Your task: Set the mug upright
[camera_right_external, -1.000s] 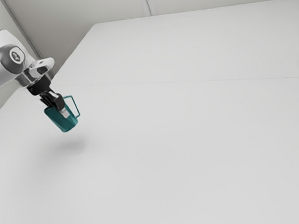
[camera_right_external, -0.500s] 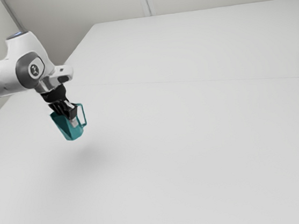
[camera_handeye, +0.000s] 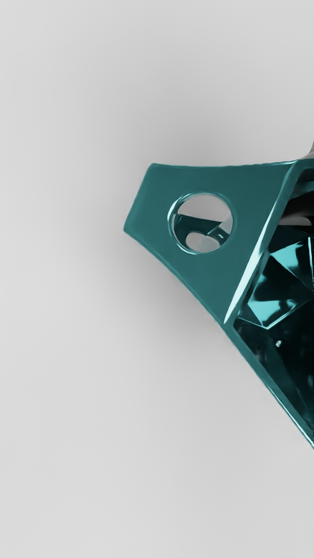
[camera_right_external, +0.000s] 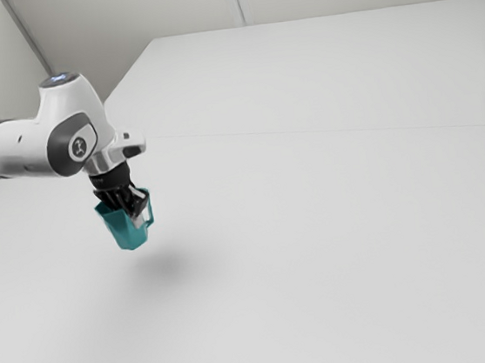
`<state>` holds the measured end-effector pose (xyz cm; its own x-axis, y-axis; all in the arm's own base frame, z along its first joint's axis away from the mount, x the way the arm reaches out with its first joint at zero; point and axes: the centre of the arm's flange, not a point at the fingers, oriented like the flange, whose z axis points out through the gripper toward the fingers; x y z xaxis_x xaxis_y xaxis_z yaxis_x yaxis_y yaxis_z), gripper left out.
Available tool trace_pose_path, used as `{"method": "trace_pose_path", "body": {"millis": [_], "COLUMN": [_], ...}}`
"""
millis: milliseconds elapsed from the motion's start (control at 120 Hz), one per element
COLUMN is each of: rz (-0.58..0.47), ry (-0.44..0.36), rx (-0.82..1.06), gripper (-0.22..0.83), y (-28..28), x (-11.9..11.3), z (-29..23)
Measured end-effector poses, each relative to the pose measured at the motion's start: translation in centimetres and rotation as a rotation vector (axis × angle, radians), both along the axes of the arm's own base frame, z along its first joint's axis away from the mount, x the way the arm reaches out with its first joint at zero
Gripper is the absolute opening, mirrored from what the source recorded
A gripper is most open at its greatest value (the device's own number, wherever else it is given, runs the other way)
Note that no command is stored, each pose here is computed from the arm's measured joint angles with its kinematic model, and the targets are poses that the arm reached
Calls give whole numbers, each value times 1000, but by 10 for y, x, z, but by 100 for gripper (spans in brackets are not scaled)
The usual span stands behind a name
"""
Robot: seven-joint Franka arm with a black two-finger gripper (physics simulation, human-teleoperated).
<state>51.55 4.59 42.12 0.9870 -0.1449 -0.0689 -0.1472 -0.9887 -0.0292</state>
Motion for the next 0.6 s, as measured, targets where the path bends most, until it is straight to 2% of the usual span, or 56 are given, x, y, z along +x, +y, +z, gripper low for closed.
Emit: {"method": "trace_pose_path", "body": {"millis": [400,600], "rz": [109,149], "ry": [-8,-33], "rx": [16,33], "gripper": [-17,-17], "y": [-28,-30], "x": [-14,-9], "z": [-35,-47]}}
